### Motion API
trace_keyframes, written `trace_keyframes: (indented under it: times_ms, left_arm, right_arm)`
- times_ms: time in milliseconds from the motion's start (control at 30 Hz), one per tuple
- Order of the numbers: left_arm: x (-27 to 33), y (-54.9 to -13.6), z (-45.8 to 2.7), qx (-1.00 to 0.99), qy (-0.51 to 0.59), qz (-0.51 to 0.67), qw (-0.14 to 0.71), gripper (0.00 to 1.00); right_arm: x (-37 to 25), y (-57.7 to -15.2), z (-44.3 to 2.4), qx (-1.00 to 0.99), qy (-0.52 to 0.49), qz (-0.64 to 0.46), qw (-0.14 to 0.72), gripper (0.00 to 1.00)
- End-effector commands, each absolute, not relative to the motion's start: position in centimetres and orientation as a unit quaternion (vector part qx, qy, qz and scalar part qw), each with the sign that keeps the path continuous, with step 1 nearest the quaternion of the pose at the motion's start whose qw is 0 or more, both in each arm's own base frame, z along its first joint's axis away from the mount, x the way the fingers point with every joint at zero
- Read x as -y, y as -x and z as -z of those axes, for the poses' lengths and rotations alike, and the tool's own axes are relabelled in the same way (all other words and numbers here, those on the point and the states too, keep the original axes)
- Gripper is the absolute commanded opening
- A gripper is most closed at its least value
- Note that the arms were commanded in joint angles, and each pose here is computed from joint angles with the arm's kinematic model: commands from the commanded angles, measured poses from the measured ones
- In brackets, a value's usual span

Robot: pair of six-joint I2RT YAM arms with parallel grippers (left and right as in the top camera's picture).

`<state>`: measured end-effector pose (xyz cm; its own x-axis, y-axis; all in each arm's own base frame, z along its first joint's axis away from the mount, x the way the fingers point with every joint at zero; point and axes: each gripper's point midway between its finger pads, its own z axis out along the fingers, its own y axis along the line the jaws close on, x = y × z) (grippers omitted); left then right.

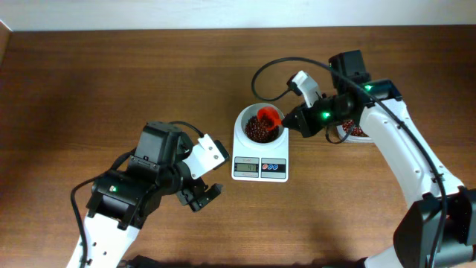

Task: Scoop and weigh 50g on scale

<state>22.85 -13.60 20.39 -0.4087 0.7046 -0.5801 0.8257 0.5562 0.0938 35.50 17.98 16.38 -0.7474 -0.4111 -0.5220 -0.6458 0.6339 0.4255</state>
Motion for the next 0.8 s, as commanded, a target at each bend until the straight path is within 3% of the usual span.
trace_keyframes:
  times_ms: [0, 100, 333, 400, 767]
  left_arm:
    - [13.7, -23.0, -21.1, -0.826, -0.464, 0.105, 0.302, 0.99]
    - [13.7, -23.0, -21.1, -0.826, -0.464, 0.105, 0.302, 0.99]
    - [13.7, -23.0, -21.1, -0.826, -0.464, 0.105, 0.302, 0.99]
    - [13.7, -23.0, -21.1, -0.826, -0.464, 0.105, 0.302, 0.99]
    - [13.7, -23.0, -21.1, -0.826, -0.464, 0.105, 0.302, 0.99]
  right_arm:
    - [-17.8, -36.0, -17.3, -0.878, 0.322, -0.280, 0.218, 0.04]
    - [-16.6, -36.9, -16.6, -0.897, 0.303, -0.239, 0.218, 0.04]
    - [-18.6, -36.1, -18.1, -0.860, 0.341, -0.300, 0.233, 0.04]
    - [-17.2, -37.1, -16.8, -0.892, 0.309, -0.240, 0.226, 0.04]
    - [-17.7, -36.9, -17.1, -0.887, 0.311, -0.254, 0.226, 0.04]
